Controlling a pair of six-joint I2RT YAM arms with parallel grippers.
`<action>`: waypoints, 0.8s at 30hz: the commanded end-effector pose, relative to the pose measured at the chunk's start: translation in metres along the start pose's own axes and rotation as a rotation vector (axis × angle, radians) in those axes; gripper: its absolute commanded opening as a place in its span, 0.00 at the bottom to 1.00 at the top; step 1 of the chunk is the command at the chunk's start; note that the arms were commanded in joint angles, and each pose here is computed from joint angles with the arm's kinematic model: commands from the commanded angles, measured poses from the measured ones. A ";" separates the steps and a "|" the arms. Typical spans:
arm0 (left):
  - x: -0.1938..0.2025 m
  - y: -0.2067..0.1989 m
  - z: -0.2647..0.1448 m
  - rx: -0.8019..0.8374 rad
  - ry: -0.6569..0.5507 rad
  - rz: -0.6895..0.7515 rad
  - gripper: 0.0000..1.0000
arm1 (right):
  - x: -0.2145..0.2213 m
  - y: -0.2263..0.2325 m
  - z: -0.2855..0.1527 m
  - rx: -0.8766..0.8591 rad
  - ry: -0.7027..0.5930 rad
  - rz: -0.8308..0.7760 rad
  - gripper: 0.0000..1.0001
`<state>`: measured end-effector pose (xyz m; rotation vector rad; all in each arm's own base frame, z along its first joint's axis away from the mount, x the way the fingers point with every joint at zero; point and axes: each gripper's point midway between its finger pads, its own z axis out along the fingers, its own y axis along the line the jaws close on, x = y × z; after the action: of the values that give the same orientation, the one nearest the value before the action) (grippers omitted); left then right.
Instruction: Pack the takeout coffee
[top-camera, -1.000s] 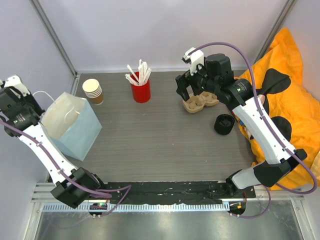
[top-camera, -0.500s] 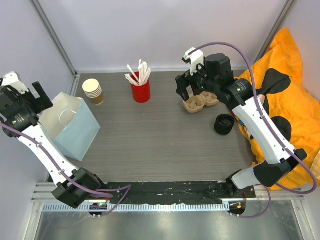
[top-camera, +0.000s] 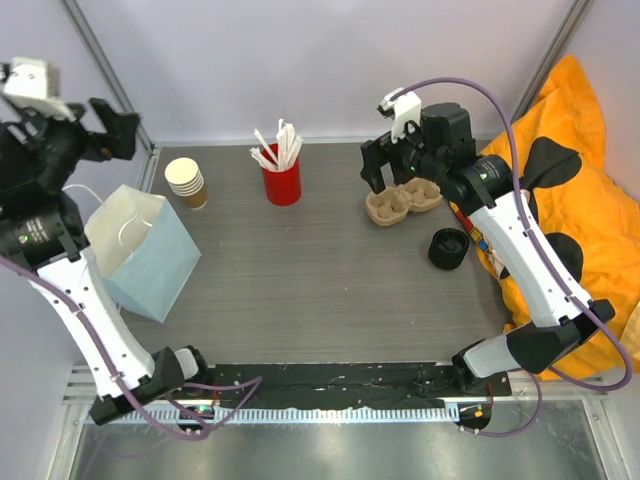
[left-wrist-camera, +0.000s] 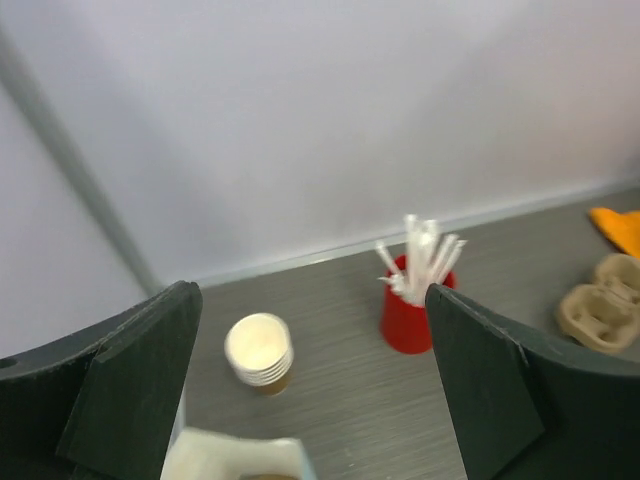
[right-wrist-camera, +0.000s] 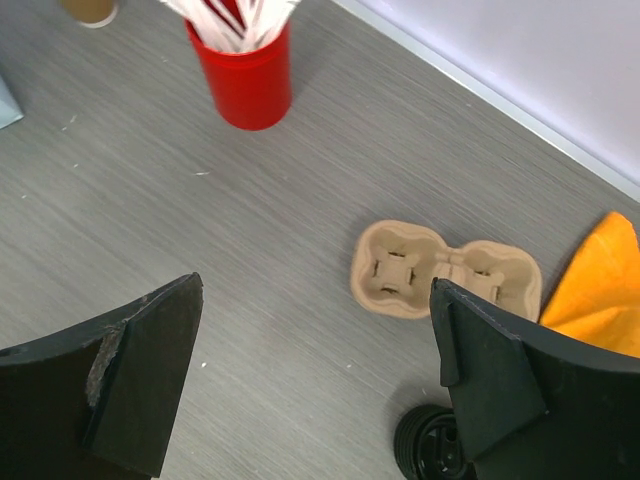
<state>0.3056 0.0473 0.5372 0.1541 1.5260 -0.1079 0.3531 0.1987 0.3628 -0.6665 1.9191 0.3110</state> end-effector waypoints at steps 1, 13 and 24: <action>0.039 -0.030 0.050 0.088 0.152 0.031 1.00 | -0.017 -0.020 -0.008 0.059 -0.072 0.038 1.00; 0.171 -0.080 0.149 0.176 0.609 0.266 1.00 | 0.009 -0.042 -0.003 0.088 -0.030 0.055 1.00; 0.248 -0.046 0.146 0.119 0.815 0.367 0.90 | 0.011 -0.032 -0.002 0.035 -0.033 0.063 1.00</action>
<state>0.4540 -0.0414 0.2901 0.6358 2.2858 0.0681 0.3731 0.1632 0.3284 -0.5801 2.0081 0.2792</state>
